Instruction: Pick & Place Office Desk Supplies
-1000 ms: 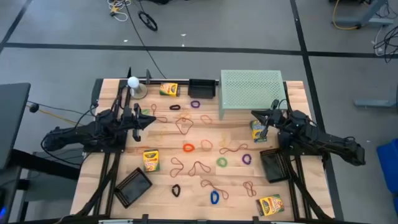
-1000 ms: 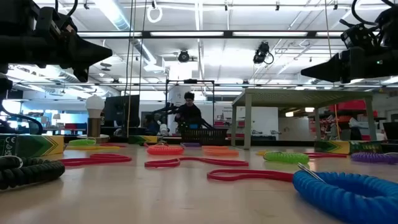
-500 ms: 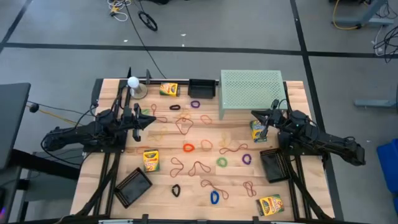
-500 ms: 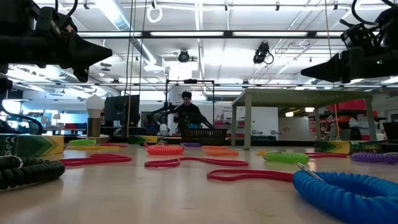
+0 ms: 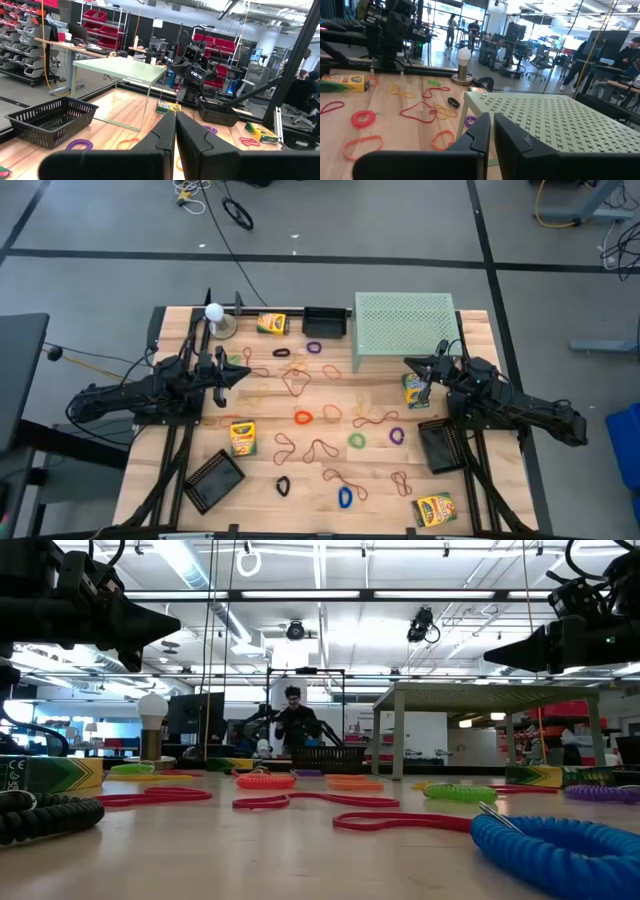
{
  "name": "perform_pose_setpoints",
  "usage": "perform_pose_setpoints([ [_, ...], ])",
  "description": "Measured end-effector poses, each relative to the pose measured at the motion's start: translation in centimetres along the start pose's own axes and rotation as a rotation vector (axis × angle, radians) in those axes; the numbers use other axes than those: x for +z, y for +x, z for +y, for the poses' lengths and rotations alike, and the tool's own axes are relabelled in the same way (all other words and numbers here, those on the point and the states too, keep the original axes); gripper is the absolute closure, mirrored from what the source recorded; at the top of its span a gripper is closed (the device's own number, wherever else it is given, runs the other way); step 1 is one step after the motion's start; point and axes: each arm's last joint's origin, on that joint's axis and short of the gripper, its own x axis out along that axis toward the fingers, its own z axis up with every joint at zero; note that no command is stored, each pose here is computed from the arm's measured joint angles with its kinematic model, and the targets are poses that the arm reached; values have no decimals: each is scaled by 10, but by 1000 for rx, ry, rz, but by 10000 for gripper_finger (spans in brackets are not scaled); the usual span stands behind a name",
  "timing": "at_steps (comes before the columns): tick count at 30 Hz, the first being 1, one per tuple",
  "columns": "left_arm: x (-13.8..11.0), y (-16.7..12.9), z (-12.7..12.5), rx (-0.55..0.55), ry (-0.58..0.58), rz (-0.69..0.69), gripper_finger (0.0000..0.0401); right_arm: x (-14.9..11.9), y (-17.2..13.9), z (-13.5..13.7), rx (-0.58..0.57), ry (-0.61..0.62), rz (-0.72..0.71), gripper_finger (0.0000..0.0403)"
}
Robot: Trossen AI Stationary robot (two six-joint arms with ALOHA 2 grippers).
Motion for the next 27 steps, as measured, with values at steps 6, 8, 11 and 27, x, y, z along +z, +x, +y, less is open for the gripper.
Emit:
perform_pose_setpoints([
  [6,0,0,0,1,0,0,381,0,0,0,0,0,0,369],
  [8,0,0,0,0,0,0,381,0,0,0,0,0,0,369],
  [11,0,0,0,0,0,0,381,0,0,0,-1,0,0,369],
  [27,5,0,-1,-13,25,-52,381,0,0,0,0,0,0,369],
])
